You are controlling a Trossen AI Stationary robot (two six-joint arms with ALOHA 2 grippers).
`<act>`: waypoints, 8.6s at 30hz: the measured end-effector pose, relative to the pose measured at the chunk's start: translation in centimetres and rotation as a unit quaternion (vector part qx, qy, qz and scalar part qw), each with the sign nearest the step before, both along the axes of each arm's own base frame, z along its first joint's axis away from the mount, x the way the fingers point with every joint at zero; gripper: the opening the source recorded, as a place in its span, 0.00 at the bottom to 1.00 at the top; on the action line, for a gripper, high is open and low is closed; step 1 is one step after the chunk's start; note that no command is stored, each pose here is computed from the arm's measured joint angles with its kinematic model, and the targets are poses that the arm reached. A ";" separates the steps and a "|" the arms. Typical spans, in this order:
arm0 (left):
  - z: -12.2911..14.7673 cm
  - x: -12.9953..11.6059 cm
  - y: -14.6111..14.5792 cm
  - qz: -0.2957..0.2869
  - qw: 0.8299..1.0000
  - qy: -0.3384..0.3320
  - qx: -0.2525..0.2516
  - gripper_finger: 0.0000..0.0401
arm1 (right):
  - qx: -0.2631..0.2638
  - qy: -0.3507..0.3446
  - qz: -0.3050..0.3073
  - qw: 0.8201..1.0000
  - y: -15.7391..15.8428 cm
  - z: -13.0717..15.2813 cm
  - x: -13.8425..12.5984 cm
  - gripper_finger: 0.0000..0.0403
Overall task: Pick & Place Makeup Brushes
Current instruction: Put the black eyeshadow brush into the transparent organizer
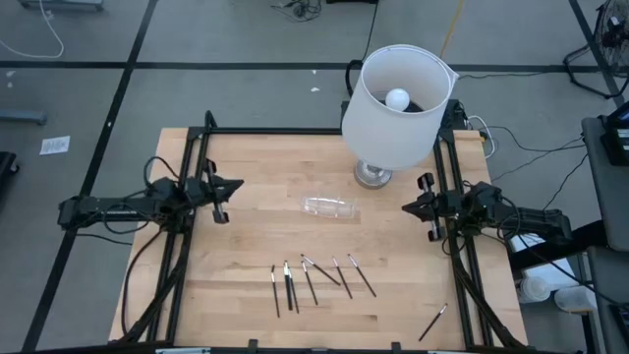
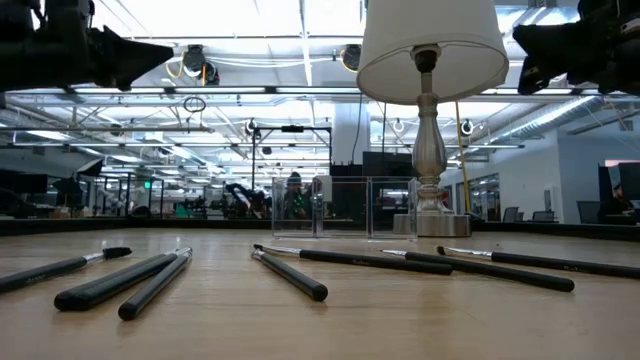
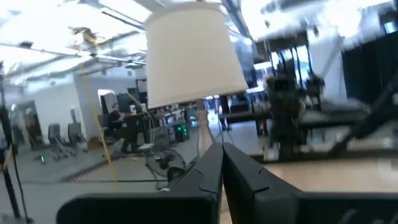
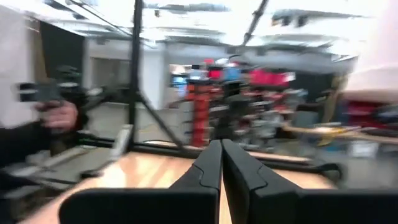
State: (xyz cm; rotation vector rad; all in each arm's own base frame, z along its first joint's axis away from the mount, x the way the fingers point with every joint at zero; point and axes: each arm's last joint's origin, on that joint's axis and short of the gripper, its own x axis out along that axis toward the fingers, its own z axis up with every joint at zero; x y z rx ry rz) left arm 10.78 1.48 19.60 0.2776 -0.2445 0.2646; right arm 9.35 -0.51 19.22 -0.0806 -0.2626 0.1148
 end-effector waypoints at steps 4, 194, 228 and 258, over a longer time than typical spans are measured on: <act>-0.2 0.0 0.1 0.023 0.999 0.020 0.031 0.04 | 0.003 -0.027 -0.089 0.996 -0.5 0.5 -0.1 0.00; 1.0 -0.4 0.3 0.063 0.997 -0.049 0.011 0.04 | 0.233 0.679 -0.305 0.626 14.4 -4.2 20.7 0.01; 1.0 -0.4 0.3 0.064 0.997 -0.047 0.017 0.04 | 0.020 0.230 -0.139 0.963 15.9 2.5 20.0 0.00; 1.0 -0.5 0.4 0.082 0.995 -0.058 -0.025 0.04 | 0.028 0.101 -0.099 0.990 9.6 -1.0 17.5 0.00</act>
